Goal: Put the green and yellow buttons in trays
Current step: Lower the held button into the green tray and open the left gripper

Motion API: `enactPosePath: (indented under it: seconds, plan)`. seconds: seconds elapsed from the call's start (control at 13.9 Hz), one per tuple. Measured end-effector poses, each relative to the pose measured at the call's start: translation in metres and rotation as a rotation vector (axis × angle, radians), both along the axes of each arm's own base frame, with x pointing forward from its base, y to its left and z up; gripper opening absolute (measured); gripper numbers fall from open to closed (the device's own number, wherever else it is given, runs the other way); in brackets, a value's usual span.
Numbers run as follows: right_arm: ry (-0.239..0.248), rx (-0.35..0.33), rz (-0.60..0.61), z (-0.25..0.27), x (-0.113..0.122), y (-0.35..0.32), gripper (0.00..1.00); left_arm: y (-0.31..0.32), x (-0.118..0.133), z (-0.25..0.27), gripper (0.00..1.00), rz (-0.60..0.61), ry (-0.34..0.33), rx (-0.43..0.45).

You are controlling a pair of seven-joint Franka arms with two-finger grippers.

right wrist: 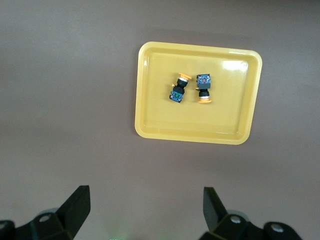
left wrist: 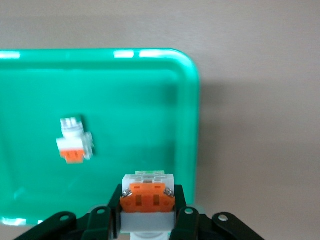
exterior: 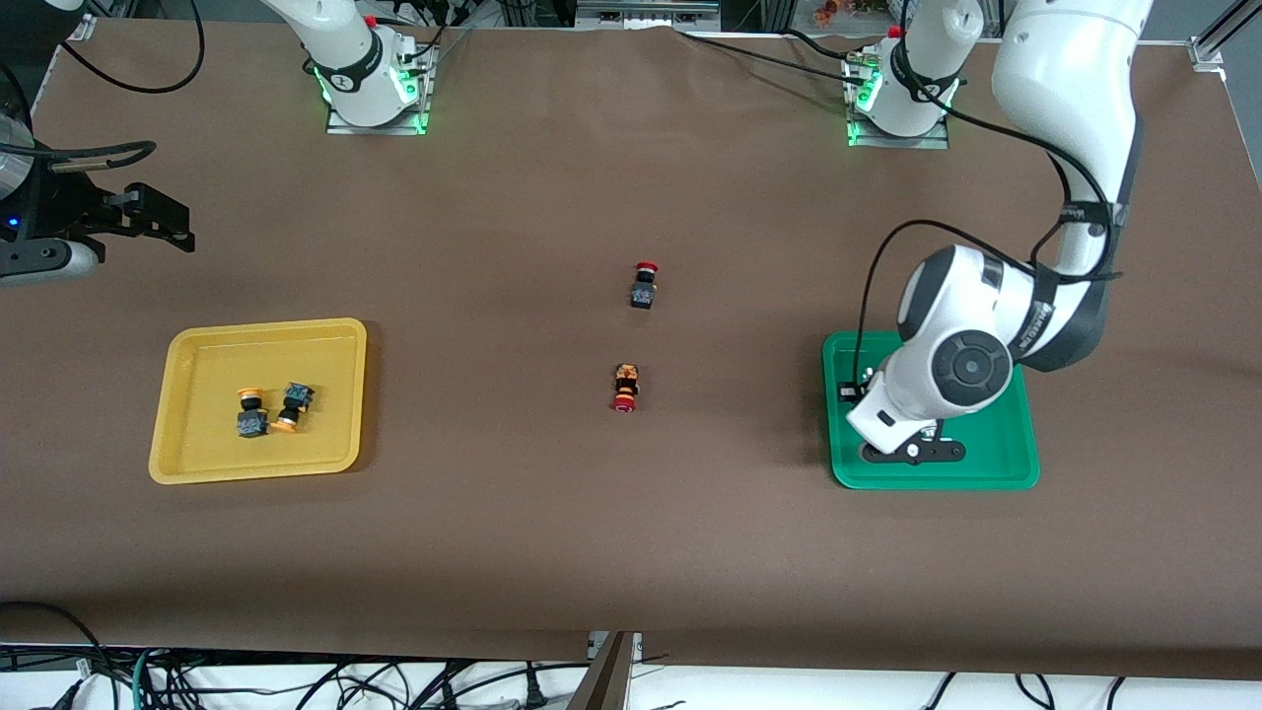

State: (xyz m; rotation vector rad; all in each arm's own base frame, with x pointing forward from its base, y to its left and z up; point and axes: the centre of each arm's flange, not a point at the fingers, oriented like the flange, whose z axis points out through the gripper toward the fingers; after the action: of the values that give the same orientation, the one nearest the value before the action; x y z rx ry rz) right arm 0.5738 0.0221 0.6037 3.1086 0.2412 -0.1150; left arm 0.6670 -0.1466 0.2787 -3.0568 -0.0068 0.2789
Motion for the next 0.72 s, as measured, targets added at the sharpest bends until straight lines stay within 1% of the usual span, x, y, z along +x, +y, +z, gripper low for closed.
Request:
enactPosePath:
  seconds: [0.14, 0.36, 0.43, 0.5, 0.57, 0.72]
  plan:
    - [0.0, 0.0, 0.001, 0.0, 0.0, 0.0, 1.0, 0.03, 0.004, -0.016, 0.41, -0.014, 0.009, -0.013]
    - [-0.001, 0.0, 0.001, 0.0, 0.0, 0.0, 1.0, 0.031, 0.003, -0.047, 0.41, -0.019, 0.025, -0.021]
    - [-0.001, 0.0, 0.001, 0.0, 0.0, 0.0, 1.0, 0.029, 0.002, -0.059, 0.47, -0.021, 0.034, -0.022]
    - [-0.001, 0.0, 0.001, 0.0, 0.0, 0.0, 1.0, 0.029, 0.002, -0.067, 0.56, -0.021, 0.039, -0.023]
    - [-0.001, 0.0, 0.001, 0.0, 0.0, 0.0, 1.0, 0.029, 0.002, -0.069, 0.66, -0.021, 0.04, -0.023]
    - [-0.001, 0.0, 0.001, 0.0, 0.0, 0.0, 1.0, 0.03, 0.004, -0.065, 0.83, -0.019, 0.03, -0.025]
